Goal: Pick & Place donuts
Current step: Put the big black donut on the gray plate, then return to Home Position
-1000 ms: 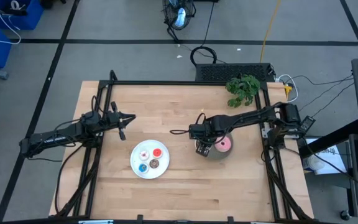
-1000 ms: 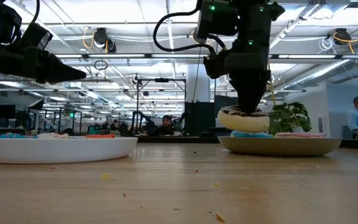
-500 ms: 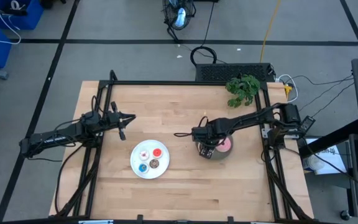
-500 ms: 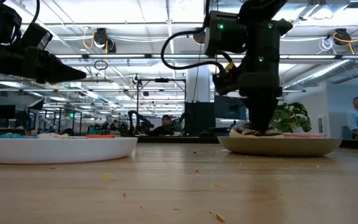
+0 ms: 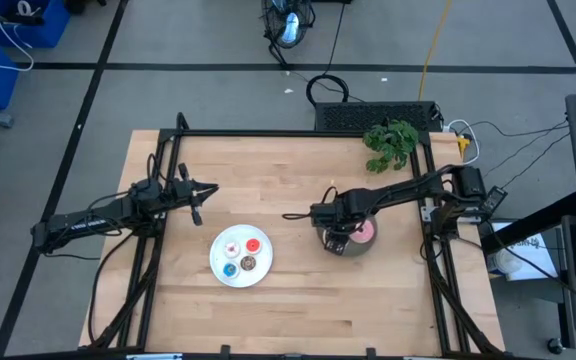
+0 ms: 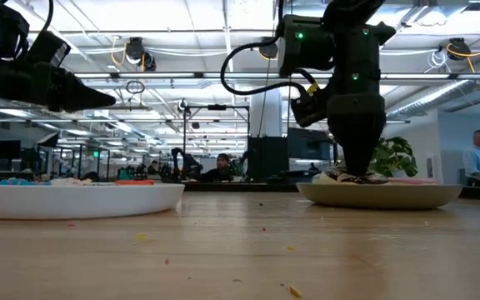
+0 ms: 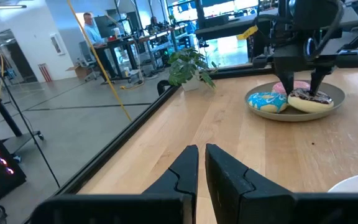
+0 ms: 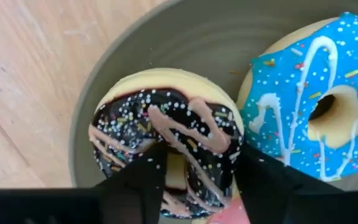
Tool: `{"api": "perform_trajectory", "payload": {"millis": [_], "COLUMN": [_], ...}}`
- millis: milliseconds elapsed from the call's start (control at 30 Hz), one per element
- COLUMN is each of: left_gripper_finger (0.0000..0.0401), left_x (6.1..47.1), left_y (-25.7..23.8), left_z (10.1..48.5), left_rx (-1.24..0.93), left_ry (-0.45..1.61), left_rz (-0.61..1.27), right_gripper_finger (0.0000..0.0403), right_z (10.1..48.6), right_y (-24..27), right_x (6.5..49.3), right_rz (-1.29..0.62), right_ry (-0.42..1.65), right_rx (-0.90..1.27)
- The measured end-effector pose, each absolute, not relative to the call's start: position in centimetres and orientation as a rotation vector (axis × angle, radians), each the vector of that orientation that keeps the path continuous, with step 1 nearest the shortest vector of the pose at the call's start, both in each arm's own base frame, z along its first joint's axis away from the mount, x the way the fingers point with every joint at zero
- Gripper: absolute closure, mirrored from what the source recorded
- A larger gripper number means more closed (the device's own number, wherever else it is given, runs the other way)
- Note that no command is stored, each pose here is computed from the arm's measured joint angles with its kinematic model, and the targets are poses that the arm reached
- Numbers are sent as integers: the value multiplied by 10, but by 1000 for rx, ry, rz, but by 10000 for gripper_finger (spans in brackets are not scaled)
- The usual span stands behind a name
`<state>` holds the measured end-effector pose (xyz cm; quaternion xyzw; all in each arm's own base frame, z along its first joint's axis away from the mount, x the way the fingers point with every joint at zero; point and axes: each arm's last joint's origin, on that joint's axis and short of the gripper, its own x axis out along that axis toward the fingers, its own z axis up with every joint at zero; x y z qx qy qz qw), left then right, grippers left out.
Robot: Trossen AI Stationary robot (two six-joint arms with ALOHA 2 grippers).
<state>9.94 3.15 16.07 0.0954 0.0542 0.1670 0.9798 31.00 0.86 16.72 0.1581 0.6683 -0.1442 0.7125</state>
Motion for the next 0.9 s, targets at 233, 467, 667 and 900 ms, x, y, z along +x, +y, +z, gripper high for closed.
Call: {"api": "perform_trajectory", "payload": {"millis": [233, 467, 667, 900], "left_gripper_finger": [364, 364, 364, 364], "left_x": [99, 99, 99, 99], "left_y": [32, 32, 32, 32], "left_z": [161, 161, 161, 161], "left_rx": [193, 195, 205, 241], "left_ry": [110, 111, 113, 113], "left_rz": [337, 337, 337, 353], "right_gripper_finger": [197, 186, 198, 252], "right_z": [180, 197, 224, 274], "right_y": [8, 8, 7, 10], "right_x": [306, 299, 287, 260], "right_rz": [-315, -299, -259, -238], "right_ry": [1443, 1404, 1319, 1104], "right_rx": [356, 355, 341, 259]}}
